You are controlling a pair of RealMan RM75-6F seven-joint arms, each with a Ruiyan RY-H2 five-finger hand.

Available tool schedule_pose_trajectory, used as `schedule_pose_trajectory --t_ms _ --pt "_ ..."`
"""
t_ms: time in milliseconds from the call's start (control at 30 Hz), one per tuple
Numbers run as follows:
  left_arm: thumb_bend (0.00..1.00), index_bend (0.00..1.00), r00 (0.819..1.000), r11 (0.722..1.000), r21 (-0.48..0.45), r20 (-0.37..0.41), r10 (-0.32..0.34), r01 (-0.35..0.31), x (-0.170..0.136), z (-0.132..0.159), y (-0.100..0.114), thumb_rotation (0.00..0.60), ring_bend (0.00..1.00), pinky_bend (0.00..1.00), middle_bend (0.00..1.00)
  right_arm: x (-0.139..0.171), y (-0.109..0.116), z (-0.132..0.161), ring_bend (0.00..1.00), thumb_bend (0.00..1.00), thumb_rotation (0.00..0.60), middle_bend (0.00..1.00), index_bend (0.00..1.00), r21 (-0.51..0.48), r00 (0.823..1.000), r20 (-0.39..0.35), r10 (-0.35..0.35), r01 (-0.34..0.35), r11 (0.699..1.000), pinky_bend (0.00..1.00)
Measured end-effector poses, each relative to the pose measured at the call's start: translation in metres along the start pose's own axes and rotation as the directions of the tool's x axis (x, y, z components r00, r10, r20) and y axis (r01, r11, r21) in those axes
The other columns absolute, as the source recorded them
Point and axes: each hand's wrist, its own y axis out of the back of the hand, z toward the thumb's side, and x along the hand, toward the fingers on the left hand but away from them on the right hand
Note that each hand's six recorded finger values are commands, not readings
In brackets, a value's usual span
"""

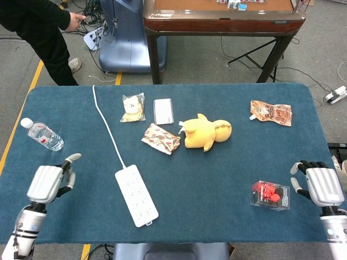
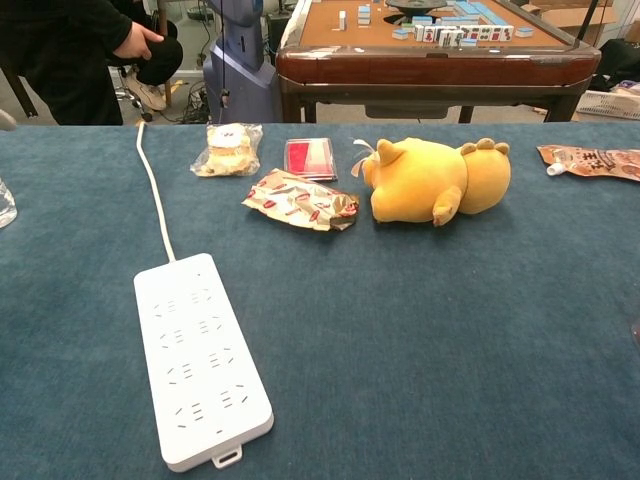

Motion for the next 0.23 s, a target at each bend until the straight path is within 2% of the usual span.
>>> schedule_pose_trajectory --t_ms 100,233 --pt "0.58 0.28 0.993 0.999 0.032 -0.119 0.014 -0.011 -0.023 -0.026 0.008 0.6 0.64 0.88 0.65 0.001 0.0 0.001 0.45 0.32 0.6 0.46 0.5 0.0 1.0 -0.004 0.001 -0.001 1.0 0.36" --pt "0.58 0.29 0.975 0.998 0.053 -0.219 0.039 -0.028 -0.047 -0.048 0.015 0.6 0.63 0.88 0.64 0.001 -0.001 0.003 0.45 0.32 0.6 0.46 0.5 0.001 1.0 -0.009 0.003 -0.003 1.0 0.36"
